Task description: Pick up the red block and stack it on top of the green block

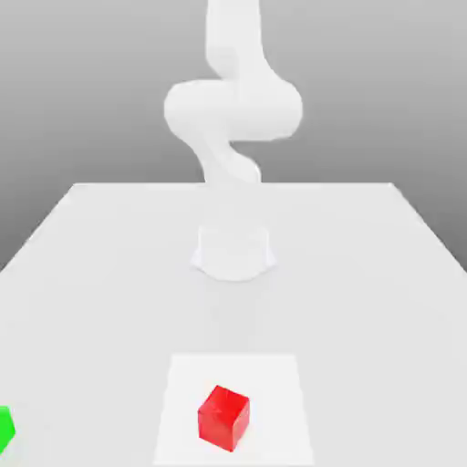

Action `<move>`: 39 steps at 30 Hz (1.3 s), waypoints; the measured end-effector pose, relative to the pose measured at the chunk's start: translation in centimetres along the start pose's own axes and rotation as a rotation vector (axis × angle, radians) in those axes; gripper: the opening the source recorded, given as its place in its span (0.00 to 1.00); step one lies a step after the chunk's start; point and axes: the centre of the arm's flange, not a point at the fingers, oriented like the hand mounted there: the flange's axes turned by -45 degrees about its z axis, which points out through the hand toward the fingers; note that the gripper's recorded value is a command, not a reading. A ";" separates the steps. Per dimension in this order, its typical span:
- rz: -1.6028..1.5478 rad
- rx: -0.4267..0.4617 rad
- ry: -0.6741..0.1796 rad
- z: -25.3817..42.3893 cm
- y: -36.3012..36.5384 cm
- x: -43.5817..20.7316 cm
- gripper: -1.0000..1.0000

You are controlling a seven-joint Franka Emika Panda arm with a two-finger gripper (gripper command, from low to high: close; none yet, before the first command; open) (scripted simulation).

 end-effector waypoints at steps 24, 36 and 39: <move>0.399 -0.170 -0.695 39.3 1.8 -25.0 0.50; 0.407 -0.171 -0.707 43.7 1.8 -29.2 0.00; 0.408 -0.171 -0.706 41.5 1.8 -27.2 0.00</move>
